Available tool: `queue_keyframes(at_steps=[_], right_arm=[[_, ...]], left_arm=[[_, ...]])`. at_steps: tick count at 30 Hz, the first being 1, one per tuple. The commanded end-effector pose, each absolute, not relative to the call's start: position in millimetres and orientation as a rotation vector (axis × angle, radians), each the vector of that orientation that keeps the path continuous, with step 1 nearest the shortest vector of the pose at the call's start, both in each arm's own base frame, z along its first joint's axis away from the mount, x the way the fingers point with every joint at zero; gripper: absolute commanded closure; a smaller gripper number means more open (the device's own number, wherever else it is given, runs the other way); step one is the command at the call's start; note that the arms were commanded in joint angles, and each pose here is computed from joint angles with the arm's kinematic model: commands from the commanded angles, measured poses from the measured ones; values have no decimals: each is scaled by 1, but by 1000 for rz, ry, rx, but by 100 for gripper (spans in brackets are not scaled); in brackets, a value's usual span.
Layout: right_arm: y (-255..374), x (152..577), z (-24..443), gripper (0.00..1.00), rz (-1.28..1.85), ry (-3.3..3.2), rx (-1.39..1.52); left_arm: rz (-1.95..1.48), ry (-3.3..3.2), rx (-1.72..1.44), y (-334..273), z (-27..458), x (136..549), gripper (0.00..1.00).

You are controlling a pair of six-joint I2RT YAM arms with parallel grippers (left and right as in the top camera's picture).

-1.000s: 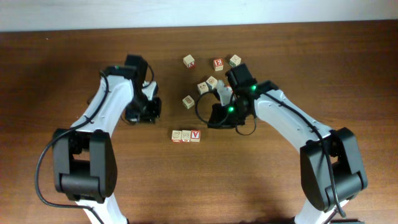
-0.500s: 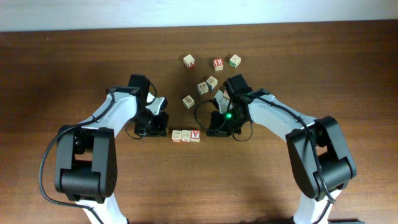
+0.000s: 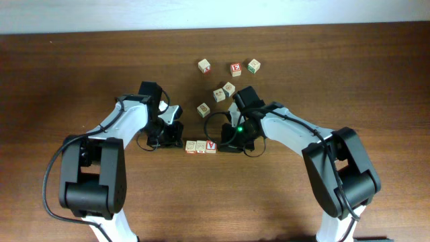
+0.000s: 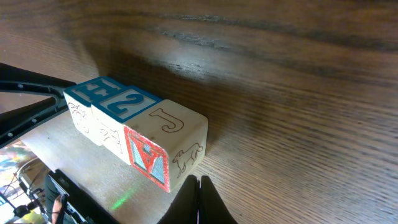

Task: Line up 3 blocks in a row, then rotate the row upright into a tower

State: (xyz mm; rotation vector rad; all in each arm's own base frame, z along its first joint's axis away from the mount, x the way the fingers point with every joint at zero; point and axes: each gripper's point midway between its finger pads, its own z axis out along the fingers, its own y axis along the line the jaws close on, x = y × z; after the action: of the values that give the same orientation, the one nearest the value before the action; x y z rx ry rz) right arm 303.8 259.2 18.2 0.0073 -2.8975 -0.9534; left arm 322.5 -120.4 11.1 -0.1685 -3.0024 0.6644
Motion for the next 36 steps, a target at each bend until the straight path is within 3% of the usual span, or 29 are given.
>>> queue_keyframes(at_steps=[1,32,36], right_arm=[[258,301,9,96,-916,-2895,-18],[262,306,6,96,-948,-2900,4],[248,311,4,96,-918,-2893,-99]], left_arm=[[763,-2977,-185,-130,17,320,100],[809,-2975,-231,-143,17,319,100],[809,-2975,-231,-143,17,319,100]])
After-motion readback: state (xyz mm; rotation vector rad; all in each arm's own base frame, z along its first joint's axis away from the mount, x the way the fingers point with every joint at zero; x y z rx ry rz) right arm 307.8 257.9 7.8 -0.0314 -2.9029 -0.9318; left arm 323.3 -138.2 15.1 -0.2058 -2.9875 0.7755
